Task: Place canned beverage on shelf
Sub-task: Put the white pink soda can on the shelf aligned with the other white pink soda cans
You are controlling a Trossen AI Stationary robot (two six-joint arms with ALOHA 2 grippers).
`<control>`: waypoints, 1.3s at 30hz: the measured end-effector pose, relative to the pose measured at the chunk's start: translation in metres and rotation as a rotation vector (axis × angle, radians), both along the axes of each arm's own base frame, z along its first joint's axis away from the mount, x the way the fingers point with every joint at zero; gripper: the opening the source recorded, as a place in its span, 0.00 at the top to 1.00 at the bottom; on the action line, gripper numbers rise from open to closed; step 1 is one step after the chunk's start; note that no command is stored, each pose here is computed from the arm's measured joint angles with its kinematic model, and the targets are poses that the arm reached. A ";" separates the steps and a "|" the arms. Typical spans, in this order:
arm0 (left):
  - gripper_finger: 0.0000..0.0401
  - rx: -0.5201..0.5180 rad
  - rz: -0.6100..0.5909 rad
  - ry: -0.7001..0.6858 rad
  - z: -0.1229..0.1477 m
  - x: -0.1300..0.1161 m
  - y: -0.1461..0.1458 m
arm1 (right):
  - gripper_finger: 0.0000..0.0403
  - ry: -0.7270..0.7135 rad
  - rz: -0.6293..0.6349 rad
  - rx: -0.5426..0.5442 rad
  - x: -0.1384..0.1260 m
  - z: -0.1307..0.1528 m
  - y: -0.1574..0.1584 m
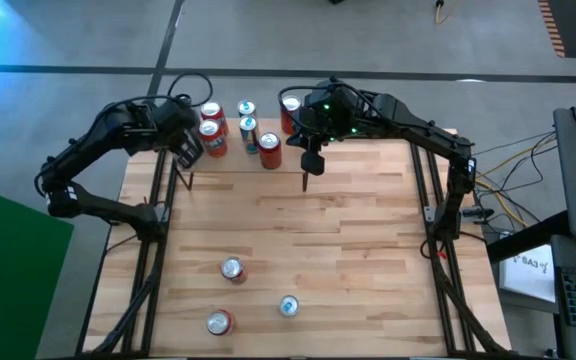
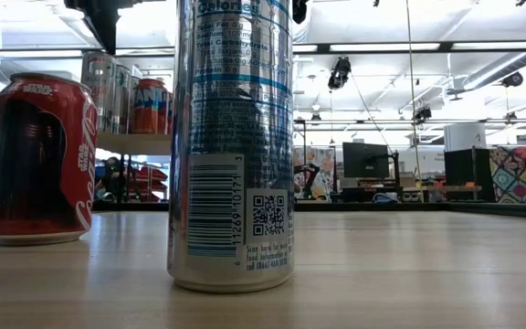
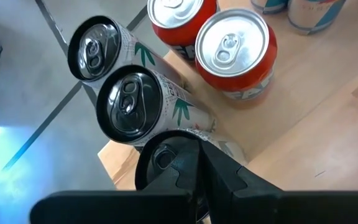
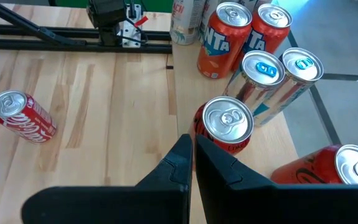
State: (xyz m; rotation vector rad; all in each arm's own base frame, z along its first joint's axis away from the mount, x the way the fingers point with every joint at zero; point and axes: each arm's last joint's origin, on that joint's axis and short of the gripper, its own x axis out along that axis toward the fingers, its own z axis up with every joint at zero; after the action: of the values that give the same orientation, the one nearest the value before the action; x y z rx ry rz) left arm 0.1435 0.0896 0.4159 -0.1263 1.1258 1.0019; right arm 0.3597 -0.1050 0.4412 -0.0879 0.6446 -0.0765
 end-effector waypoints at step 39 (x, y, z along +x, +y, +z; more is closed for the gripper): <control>1.00 -0.038 -0.136 0.012 0.002 -0.013 -0.009 | 0.98 0.000 -0.004 0.006 0.000 0.000 0.000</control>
State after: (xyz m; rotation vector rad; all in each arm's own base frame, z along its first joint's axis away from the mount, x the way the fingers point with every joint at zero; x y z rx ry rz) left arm 0.1309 0.0809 0.4174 -0.0739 1.1492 0.8617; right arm 0.3600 -0.1050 0.4409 -0.0809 0.6451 -0.0787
